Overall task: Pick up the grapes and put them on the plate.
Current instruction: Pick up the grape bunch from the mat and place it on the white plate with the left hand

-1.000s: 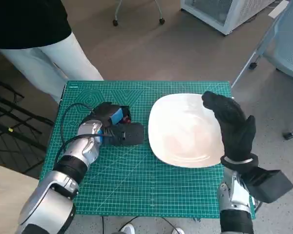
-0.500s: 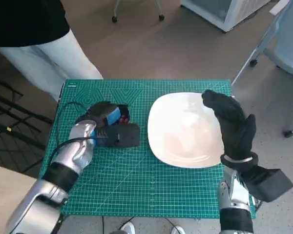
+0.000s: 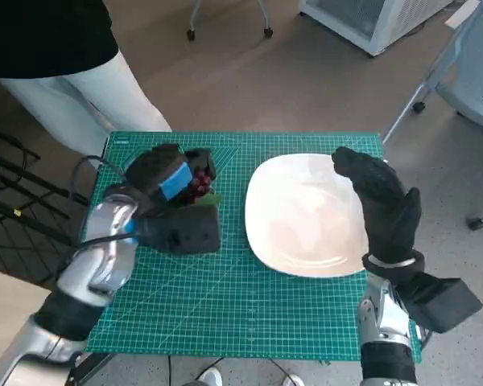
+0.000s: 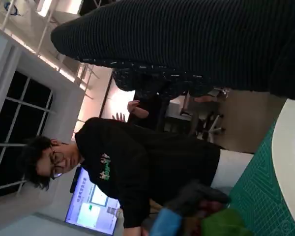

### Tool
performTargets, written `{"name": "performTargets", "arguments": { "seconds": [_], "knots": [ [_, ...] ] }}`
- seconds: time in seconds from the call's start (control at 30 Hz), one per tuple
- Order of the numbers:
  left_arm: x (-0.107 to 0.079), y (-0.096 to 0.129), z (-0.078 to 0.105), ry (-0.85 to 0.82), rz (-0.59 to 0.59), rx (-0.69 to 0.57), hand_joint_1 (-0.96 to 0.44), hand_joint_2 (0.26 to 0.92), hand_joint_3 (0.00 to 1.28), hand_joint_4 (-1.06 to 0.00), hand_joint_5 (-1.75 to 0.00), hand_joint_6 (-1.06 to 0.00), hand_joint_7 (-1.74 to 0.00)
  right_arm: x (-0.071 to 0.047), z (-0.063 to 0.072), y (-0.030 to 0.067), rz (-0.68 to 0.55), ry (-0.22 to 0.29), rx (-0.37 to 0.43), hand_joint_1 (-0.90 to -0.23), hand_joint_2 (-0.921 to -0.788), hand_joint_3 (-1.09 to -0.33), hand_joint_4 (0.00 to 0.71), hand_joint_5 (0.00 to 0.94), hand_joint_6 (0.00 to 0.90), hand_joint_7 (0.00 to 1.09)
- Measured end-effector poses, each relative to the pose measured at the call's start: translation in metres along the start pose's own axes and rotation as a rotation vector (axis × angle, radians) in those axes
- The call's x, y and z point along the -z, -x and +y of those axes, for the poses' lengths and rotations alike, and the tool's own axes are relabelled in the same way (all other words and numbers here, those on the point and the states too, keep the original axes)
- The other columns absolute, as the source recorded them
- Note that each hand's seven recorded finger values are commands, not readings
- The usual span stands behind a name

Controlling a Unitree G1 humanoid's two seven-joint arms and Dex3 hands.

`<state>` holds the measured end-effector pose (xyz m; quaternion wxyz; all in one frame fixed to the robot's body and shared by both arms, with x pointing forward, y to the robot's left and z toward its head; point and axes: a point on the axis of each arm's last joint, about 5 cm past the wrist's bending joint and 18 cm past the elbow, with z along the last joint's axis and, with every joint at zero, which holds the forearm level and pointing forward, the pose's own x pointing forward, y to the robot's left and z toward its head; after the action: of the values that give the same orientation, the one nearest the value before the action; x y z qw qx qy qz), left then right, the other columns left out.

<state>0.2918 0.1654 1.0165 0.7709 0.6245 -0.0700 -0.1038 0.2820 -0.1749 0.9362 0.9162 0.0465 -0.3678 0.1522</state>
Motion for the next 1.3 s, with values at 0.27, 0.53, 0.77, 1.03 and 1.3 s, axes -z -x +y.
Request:
{"name": "performTargets", "arguments": {
  "seconds": [0.27,0.53,0.77,1.03,1.3],
  "knots": [
    [-0.002,0.009,0.003,0.014,-0.033,-0.041,0.0,0.921,0.14,-0.65,-1.28,-0.51,-1.19,0.0,0.0,-0.0001,-0.002,-0.002,0.001,-0.659,-0.921,-0.75,0.448,0.0,0.036,0.45],
    [-0.003,0.011,0.005,0.008,-0.04,-0.039,0.0,0.921,0.15,-0.64,-1.33,-0.53,-1.15,0.0,0.0,0.0,-0.003,-0.002,0.003,-0.659,-0.921,-0.75,0.448,0.0,0.036,0.45],
    [-0.007,0.011,0.006,0.012,-0.048,-0.02,0.0,0.921,0.15,-0.63,-1.33,-0.53,-1.15,0.0,-0.001,0.0002,-0.004,0.0,0.007,-0.657,-0.921,-0.748,0.45,0.001,0.036,0.45],
    [-0.027,0.005,0.005,0.006,-0.105,-0.014,0.0,0.921,0.16,-0.62,-1.36,-0.53,-1.14,-0.002,-0.004,0.0009,-0.007,0.009,0.018,-0.652,-0.921,-0.745,0.451,0.002,0.039,0.45],
    [-0.06,-0.006,0.013,-0.025,-0.219,-0.034,0.0,0.921,0.15,-0.62,-1.36,-0.54,-1.12,-0.004,-0.008,0.0014,-0.016,0.019,0.033,-0.651,-0.921,-0.736,0.455,0.003,0.06,0.41]
  ]
}}
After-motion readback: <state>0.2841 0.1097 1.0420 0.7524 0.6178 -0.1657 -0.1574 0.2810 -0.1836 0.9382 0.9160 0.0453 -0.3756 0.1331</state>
